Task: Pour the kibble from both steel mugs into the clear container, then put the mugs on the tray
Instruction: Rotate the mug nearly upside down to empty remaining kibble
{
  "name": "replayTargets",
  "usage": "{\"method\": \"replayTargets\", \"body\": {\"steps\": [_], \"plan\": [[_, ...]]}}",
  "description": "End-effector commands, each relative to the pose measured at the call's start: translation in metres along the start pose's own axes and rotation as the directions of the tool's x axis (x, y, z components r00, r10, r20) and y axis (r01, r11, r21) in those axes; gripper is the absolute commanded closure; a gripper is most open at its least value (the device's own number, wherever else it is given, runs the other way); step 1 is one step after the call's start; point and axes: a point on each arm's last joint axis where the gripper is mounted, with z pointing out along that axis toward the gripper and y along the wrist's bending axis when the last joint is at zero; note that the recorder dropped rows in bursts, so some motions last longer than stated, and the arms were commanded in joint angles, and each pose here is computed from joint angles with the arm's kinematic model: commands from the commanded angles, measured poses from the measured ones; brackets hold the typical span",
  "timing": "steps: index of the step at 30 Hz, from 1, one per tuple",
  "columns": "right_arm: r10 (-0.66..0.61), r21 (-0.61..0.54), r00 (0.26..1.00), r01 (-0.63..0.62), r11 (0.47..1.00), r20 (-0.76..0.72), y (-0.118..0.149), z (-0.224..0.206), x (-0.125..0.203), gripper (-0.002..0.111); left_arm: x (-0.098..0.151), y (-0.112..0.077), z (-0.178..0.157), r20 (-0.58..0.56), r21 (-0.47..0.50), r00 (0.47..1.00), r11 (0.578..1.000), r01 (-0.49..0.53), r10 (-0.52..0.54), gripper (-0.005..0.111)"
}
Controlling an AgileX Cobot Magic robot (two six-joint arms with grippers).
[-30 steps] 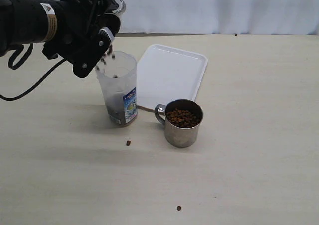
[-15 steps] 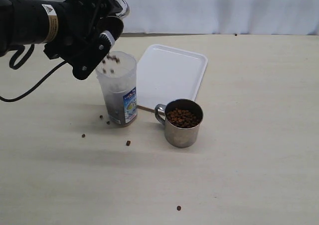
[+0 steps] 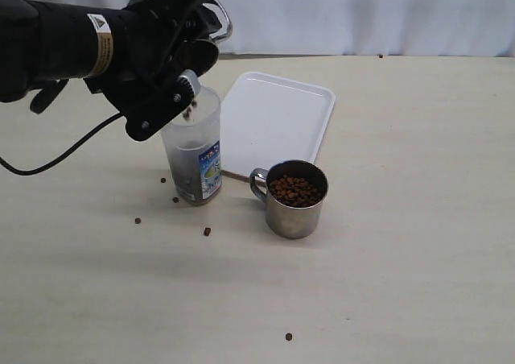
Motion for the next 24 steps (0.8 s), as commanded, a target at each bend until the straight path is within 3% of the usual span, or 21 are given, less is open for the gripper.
{"method": "replayTargets", "body": {"steps": [1, 24], "plan": [[-0.007, -0.003, 1.000, 0.007, 1.000, 0.007, 0.0002, 0.0002, 0.0007, 0.103, 0.0047, 0.0033, -0.0014, -0.044, 0.008, 0.999, 1.000, -0.028, 0.029, 0.107], [-0.007, -0.003, 1.000, 0.007, 1.000, 0.007, 0.0002, 0.0002, 0.0007, 0.103, 0.0071, 0.0019, -0.0016, -0.067, 0.031, 0.989, 0.991, -0.133, 0.135, 0.107]]}}
